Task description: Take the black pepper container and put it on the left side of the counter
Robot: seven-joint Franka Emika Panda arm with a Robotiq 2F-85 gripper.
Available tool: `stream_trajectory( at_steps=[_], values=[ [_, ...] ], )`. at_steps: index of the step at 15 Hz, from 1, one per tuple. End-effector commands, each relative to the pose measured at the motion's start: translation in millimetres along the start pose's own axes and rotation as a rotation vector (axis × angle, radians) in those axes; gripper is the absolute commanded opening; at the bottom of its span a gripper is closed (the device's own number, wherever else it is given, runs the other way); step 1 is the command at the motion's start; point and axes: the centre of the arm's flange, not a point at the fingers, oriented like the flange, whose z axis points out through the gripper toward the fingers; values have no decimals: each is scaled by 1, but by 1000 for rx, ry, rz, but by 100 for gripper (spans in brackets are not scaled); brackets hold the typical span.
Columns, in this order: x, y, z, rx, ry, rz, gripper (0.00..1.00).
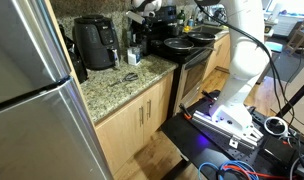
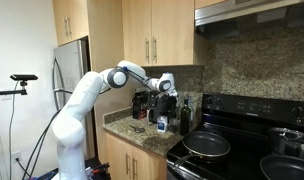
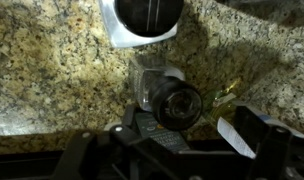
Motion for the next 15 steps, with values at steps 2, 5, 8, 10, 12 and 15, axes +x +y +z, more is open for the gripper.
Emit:
stream_trajectory(
  at_steps=[2,5,8,10,12,15],
  values=[
    [2,0,21,-41,19,10,100],
    [-1,0,38,-51,21,-5,100],
    [-3,7,41,-61,4,-7,100],
    [-4,8,48,-70,2,-8,100],
    [-4,9,48,-68,10,-13,74],
    [-4,10,50,-69,14,-17,53]
  ],
)
